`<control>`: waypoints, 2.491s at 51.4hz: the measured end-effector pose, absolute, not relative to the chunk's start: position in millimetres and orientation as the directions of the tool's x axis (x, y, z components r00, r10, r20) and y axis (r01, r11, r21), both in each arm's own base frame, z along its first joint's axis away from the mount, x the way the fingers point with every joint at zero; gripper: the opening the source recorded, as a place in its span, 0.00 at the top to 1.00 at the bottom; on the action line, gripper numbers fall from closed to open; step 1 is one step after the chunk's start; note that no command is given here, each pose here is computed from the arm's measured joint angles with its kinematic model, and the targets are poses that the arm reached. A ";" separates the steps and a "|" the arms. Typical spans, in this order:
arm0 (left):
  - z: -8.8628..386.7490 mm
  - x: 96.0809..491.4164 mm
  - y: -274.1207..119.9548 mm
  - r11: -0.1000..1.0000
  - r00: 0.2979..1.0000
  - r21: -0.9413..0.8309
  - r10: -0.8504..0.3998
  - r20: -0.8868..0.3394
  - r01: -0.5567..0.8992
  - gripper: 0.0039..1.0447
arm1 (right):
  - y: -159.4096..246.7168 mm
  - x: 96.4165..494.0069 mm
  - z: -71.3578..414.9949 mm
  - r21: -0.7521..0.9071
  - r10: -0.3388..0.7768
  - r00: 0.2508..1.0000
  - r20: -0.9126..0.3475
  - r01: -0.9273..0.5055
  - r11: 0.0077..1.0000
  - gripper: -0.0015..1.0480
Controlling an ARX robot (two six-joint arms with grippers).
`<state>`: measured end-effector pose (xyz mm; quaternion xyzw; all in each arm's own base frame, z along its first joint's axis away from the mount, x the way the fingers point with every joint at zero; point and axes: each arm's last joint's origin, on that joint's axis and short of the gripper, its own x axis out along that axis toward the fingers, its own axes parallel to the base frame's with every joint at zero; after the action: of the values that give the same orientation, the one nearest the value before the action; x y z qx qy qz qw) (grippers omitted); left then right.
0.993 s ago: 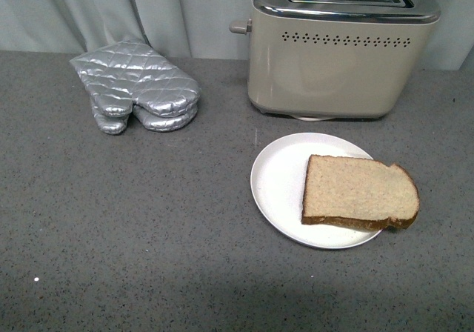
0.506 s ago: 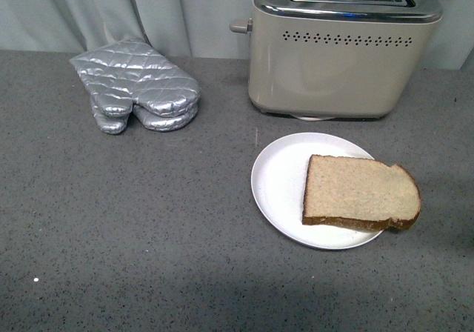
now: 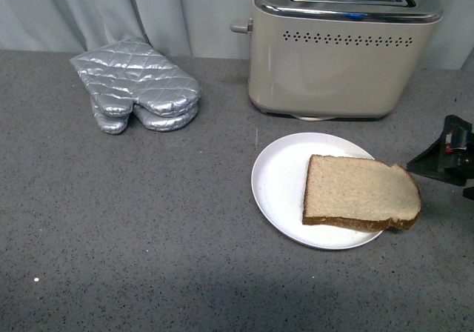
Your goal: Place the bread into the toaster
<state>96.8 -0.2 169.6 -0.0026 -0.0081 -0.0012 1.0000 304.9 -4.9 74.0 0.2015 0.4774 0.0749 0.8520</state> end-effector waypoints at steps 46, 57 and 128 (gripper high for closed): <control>169.6 96.8 -0.2 1.000 1.000 -0.005 -0.002 0.016 0.002 0.06 | 17.2 317.3 52.6 0.545 0.416 0.454 -0.788 0.199 0.815 0.98; 169.6 96.8 -0.2 1.000 1.000 -0.005 -0.002 0.016 0.002 0.06 | 18.9 302.6 93.0 0.646 0.447 0.571 -0.688 0.201 0.737 0.99; 169.6 96.8 -0.2 1.000 1.000 -0.005 -0.002 0.016 0.002 0.06 | 109.8 365.4 225.5 0.866 -0.050 0.901 -0.431 0.428 0.260 0.99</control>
<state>96.8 -0.2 169.6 -0.0026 -0.0081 -0.0012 1.0000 365.4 109.8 225.5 0.5888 0.1607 -0.1536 0.7771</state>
